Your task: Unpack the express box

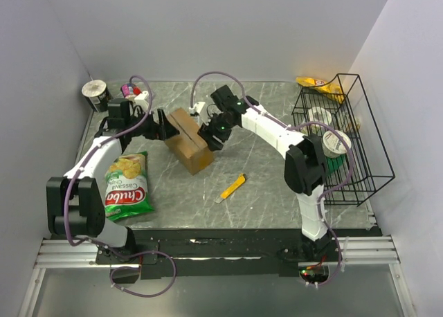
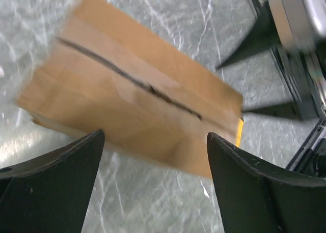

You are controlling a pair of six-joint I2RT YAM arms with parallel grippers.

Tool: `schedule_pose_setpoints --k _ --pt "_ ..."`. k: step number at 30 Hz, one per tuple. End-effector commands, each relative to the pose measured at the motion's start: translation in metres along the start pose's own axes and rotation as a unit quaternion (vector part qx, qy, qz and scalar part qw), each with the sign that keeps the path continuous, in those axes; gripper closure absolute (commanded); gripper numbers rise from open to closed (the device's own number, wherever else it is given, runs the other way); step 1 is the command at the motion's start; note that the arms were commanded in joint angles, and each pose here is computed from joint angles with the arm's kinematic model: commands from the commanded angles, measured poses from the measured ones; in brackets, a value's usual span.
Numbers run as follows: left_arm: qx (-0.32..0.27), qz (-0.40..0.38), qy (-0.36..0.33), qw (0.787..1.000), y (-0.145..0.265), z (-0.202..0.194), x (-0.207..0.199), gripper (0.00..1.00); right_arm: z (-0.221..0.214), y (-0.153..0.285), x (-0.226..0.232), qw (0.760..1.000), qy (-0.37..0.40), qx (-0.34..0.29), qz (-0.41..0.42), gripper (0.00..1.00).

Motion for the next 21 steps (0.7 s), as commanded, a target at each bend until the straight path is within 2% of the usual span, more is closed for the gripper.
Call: schedule_pose_setpoints --k 1,3,7,8,12,15,17,18,19,21 --pt "0.025 0.000 0.011 1.000 0.023 -0.021 -0.010 0.14 0.028 0.002 -0.047 0.996 0.030 -0.027 -0.080 0.29" --pt "0.007 0.017 -0.004 1.000 0.033 -0.014 -0.011 0.13 0.031 -0.004 -0.060 0.994 0.034 -0.027 -0.100 0.28" --pt "-0.089 0.077 -0.052 0.992 0.044 0.036 -0.005 0.05 0.035 0.004 -0.073 0.991 0.033 -0.035 -0.123 0.28" --pt "-0.105 0.117 -0.054 0.986 0.045 0.046 0.008 0.04 0.037 0.007 -0.072 0.991 0.034 -0.038 -0.124 0.28" --pt "-0.119 0.154 -0.045 0.980 0.034 0.074 0.040 0.03 0.040 0.015 -0.067 0.992 0.032 -0.048 -0.116 0.27" --pt "-0.115 0.122 -0.029 0.985 0.016 0.082 0.048 0.03 0.041 0.015 -0.064 0.992 0.027 -0.051 -0.111 0.27" --pt "-0.098 0.085 0.011 0.991 0.001 0.074 0.055 0.03 0.039 0.014 -0.064 0.992 0.022 -0.049 -0.113 0.26" --pt "-0.100 0.054 0.021 0.993 -0.001 0.076 0.053 0.04 0.039 0.014 -0.065 0.992 0.020 -0.047 -0.118 0.26" --pt "-0.095 0.047 0.048 0.993 -0.005 0.072 0.056 0.05 0.040 0.012 -0.067 0.991 0.018 -0.049 -0.121 0.25" --pt "-0.086 0.037 0.056 0.994 -0.005 0.066 0.054 0.05 0.041 0.011 -0.070 0.991 0.018 -0.050 -0.125 0.25"
Point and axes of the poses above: each gripper's point midway between its finger pads, its own y axis back along the fingers, its own x axis along the line the jaws close on, z = x × y, the point moved 2 cm from there along y, back along the fingers, and after that the axes turned 3 degrees about y, right-handed, at the moved point
